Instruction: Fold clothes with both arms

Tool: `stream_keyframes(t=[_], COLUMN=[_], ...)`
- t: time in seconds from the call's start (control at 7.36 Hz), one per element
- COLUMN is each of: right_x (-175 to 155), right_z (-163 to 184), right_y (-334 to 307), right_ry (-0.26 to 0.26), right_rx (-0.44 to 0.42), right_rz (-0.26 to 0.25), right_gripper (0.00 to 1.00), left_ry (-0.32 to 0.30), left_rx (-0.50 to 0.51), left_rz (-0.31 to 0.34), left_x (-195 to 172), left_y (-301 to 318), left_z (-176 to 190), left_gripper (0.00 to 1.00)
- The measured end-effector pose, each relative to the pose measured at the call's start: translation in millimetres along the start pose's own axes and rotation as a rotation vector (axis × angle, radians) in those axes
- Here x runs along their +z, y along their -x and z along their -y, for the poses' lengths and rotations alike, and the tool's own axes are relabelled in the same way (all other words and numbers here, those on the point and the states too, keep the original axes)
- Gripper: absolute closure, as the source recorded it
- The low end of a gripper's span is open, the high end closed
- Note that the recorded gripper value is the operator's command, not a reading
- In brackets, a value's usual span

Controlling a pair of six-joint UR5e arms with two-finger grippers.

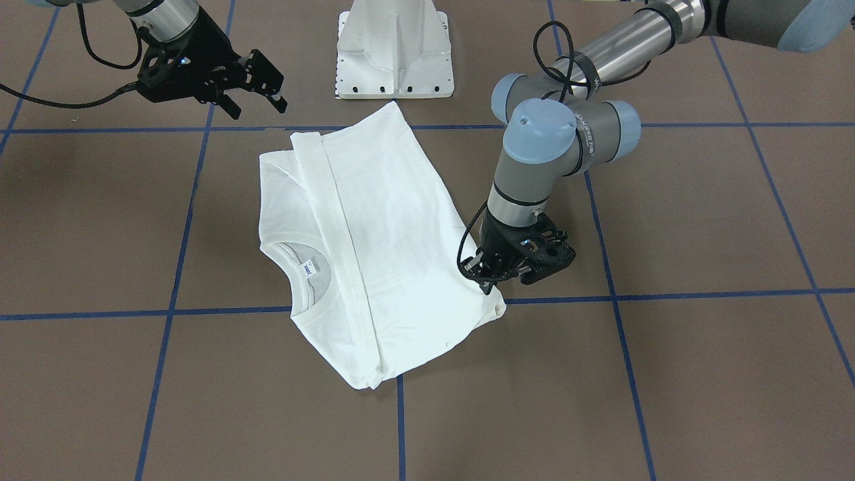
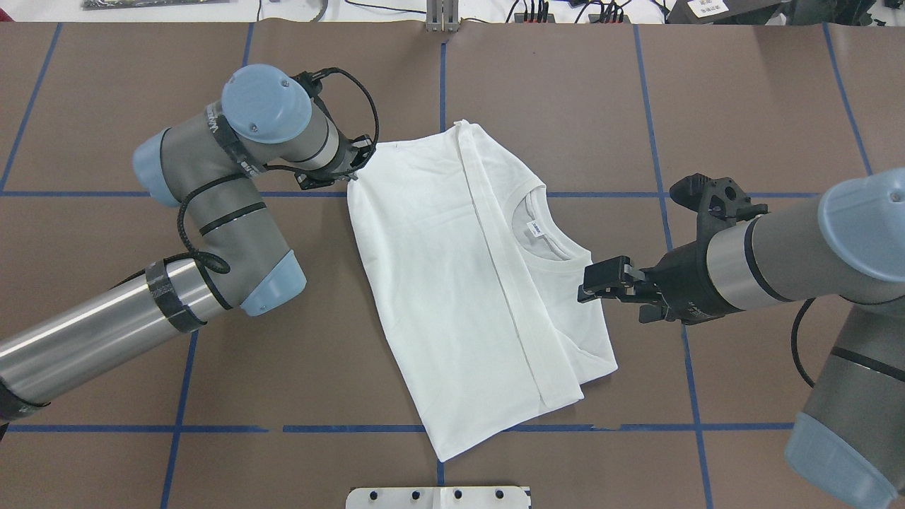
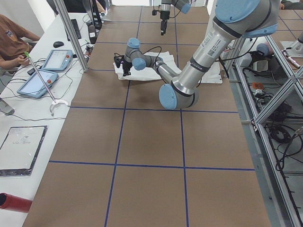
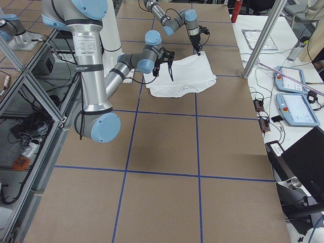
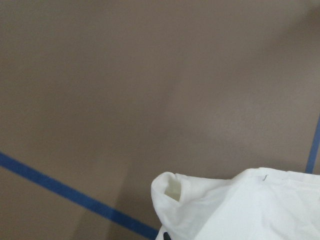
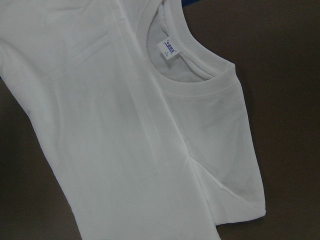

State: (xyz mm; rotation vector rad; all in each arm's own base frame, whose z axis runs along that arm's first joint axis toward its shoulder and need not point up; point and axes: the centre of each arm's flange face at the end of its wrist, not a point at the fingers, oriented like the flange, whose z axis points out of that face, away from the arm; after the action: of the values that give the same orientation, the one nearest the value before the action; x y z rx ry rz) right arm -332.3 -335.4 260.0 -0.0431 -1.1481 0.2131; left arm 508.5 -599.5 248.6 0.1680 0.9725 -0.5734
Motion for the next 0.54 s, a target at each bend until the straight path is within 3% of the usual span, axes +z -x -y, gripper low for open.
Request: stream_keyframes(t=[0.27, 0.54], right_x=[2, 3], right_z=[2, 2], right_y=[-1, 0], right_ry=[-0.009, -0.012], right_rx=[0.002, -0.002], right_rz=[-0.004, -0.004], right_gripper=[0.0, 0.0], left_ry=[-0.08, -0.159], left_rx=[0.015, 0.019], left_rz=[-0.099, -0.151], left_x=[28, 38], left_y=[-10, -6], left_z=[35, 52], left_gripper=[1.0, 0.01])
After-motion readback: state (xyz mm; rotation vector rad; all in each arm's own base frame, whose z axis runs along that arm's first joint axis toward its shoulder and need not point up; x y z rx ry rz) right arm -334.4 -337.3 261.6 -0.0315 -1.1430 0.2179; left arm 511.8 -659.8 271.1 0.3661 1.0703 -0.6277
